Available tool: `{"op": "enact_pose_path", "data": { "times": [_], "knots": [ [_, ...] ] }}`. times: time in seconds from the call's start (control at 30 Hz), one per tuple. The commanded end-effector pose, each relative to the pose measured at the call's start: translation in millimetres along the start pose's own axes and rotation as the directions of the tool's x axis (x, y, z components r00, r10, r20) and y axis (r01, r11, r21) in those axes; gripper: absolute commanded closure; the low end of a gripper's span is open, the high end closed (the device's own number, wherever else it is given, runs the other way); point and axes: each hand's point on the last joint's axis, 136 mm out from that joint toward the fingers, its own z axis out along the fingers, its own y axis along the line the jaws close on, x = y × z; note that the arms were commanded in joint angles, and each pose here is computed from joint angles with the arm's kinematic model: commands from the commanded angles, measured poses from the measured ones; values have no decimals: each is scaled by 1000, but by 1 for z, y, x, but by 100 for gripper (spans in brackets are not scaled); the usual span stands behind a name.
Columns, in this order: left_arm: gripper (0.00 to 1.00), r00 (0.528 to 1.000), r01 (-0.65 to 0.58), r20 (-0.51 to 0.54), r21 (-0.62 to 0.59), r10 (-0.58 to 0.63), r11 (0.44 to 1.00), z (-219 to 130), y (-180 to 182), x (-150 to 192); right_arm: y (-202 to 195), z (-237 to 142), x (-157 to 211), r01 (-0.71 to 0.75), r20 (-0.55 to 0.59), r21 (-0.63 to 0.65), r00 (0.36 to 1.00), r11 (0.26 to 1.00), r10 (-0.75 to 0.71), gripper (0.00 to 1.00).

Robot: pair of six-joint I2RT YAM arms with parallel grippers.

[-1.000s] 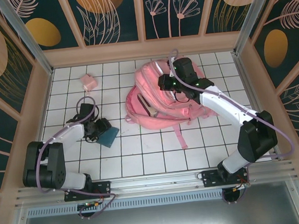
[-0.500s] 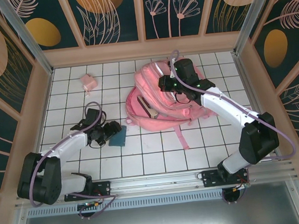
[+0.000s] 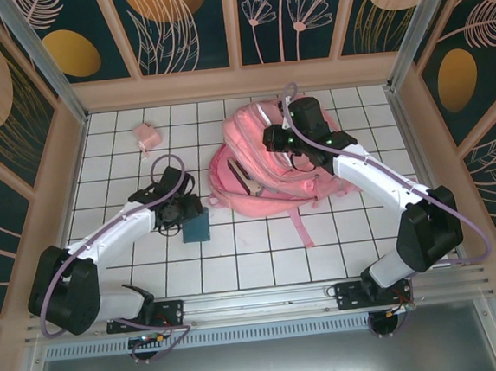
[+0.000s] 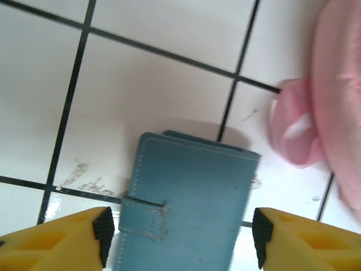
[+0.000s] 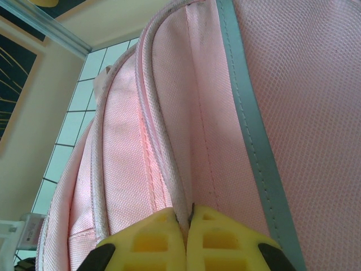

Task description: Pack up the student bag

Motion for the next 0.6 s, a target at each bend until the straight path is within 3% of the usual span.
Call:
{"op": "enact_pose_path", "data": {
  "times": [0.0,0.17,0.23,0.43,0.57],
  "knots": [
    [38,999,-50,-8,-113,49,992,0,2,7,22,-9,-8,17,37,-77,999,997,-14,100],
    [51,989,-146,-53,-188,138,971,12,-10,26,20,-10,-8,21,37,-67,999,998,-19,100],
    [53,983,-178,-76,-220,165,959,18,-10,32,21,-10,-9,22,40,-67,999,998,-19,100],
    [50,961,-269,-141,-279,238,922,41,-8,48,18,-9,-7,20,34,-64,999,998,-18,100],
    [39,947,-310,-177,-303,267,901,51,-4,57,16,-10,-6,18,31,-58,999,998,-16,100]
  ]
}}
